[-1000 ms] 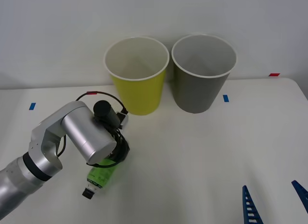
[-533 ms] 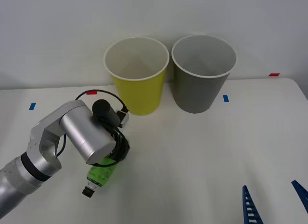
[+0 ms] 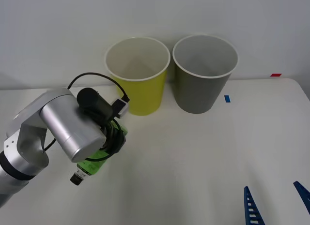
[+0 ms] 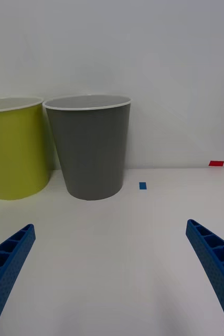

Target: Put cans in the gray bin and PET bottles in the light green bin.

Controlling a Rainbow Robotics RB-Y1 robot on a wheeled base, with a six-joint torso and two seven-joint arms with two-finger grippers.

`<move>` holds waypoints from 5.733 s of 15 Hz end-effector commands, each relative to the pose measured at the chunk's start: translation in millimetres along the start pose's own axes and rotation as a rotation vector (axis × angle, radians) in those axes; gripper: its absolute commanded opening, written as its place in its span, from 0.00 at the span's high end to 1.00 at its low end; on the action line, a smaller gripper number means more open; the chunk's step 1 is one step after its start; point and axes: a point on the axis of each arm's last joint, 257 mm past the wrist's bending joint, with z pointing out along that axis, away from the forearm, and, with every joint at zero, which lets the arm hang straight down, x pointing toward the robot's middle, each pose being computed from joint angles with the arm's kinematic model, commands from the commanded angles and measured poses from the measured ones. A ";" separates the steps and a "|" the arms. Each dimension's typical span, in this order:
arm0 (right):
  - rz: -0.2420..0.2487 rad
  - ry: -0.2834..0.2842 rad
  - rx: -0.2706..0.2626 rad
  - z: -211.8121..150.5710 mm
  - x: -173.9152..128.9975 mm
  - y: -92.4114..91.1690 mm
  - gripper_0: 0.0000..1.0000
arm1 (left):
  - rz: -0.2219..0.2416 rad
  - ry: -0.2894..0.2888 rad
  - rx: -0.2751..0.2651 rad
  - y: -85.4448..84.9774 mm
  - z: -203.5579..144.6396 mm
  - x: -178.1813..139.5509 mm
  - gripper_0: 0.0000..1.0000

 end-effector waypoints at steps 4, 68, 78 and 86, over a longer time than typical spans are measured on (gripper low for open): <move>0.000 0.000 0.000 0.0 0.0 0.0 0.00 | -0.042 -0.072 0.073 11.6 -30.1 11.9 1.00; 0.000 0.000 0.000 0.0 0.0 0.0 0.00 | -0.116 -1.223 0.034 76.1 -224.0 -343.1 1.00; 0.000 0.000 0.000 0.0 0.0 0.0 0.00 | -0.152 -1.242 0.048 88.9 -196.7 -329.1 1.00; 0.000 0.000 0.000 0.0 0.0 0.0 0.00 | -0.156 -1.248 0.047 92.1 -198.4 -328.6 0.00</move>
